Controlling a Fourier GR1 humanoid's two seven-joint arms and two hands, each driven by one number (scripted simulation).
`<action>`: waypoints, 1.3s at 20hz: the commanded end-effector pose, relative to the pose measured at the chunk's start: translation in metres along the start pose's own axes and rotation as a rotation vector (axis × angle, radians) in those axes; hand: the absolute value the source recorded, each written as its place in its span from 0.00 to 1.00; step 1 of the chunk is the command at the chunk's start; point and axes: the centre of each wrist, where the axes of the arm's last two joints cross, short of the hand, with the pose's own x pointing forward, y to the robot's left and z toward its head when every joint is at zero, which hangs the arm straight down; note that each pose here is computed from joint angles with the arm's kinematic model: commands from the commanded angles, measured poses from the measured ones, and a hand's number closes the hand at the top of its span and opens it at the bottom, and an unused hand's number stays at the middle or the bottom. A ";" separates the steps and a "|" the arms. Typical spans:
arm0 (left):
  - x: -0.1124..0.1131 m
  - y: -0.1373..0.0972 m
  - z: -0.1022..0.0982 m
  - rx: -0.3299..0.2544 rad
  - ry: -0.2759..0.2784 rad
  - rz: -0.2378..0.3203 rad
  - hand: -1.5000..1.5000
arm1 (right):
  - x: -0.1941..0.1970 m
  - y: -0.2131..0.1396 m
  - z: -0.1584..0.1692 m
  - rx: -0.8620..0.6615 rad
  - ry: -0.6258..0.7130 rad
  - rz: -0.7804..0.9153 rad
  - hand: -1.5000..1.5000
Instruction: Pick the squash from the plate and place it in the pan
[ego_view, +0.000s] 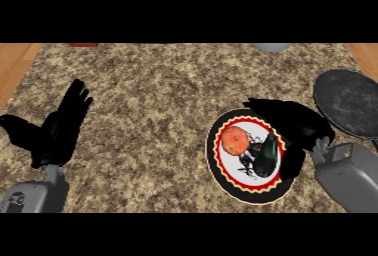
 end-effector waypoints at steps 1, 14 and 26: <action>0.010 0.007 0.004 -0.011 0.003 -0.004 0.50 | 0.034 -0.001 0.006 -0.022 0.067 0.104 0.00; -0.008 0.010 0.006 -0.015 -0.008 0.008 0.50 | 0.071 0.011 -0.022 -0.019 0.097 0.125 0.00; 0.004 0.001 0.023 -0.010 0.001 -0.006 0.50 | 0.054 0.048 -0.073 -0.006 0.141 0.106 0.00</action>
